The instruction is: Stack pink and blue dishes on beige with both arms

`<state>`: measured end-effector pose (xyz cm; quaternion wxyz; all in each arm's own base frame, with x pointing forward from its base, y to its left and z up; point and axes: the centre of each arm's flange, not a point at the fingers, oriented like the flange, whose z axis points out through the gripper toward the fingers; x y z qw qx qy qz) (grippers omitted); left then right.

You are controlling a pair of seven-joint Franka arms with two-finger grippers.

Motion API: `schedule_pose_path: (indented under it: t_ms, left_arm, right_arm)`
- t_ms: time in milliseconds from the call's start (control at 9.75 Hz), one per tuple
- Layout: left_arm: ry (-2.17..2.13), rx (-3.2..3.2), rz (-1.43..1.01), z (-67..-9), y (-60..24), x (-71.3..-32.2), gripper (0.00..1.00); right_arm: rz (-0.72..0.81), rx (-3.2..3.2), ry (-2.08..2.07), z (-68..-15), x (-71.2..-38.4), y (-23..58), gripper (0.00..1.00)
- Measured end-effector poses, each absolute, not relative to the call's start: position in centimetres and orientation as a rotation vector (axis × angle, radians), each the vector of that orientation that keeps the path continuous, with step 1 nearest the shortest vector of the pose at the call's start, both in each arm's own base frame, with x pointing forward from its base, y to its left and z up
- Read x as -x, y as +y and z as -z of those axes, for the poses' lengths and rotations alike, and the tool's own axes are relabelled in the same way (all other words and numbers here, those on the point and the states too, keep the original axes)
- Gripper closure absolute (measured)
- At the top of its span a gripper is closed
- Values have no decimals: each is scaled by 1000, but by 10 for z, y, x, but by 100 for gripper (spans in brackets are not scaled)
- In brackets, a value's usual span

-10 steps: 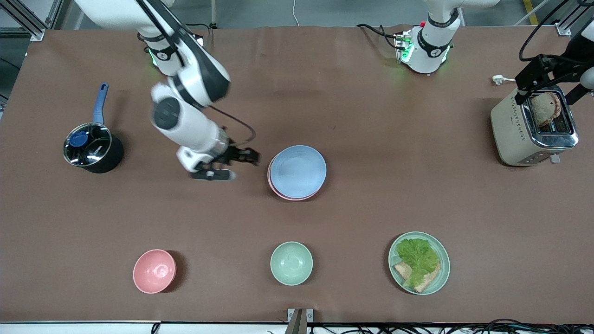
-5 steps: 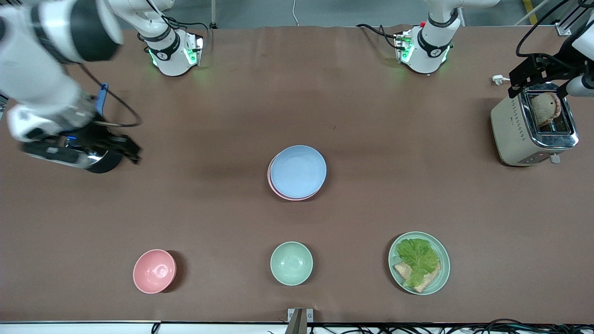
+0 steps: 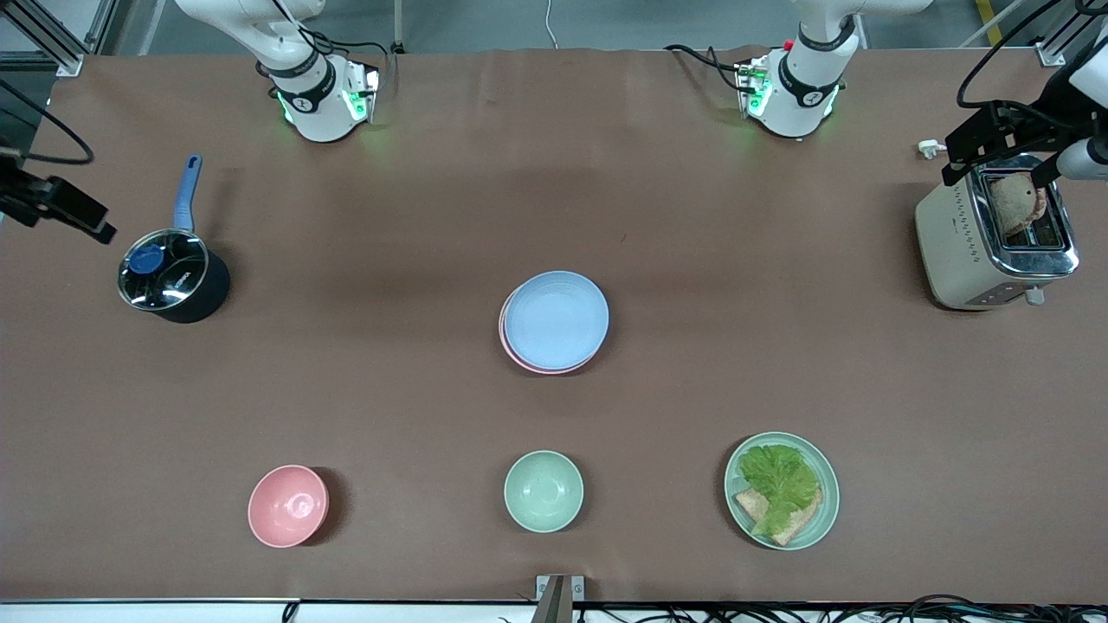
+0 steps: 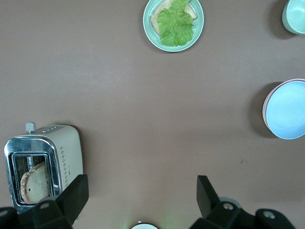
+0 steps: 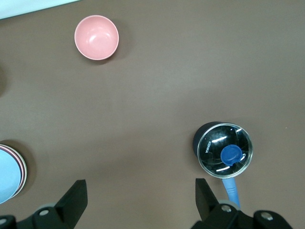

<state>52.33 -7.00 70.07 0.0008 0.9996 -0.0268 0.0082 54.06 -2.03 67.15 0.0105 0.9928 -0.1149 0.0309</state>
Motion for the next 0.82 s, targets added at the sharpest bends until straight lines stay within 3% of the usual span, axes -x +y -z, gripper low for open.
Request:
schedule_pose_path:
  t_ms: [205,821]
  left_arm:
    - [-75,-3139,-32,-702,-67,-523,0]
    - [-43,-3147,-41,-703,-57,-524,0]
  right_arm:
    - [-137,-3101,-342,-694,-536,-20,0]
    - [-112,-3103,-294,-687,-540,-23,0]
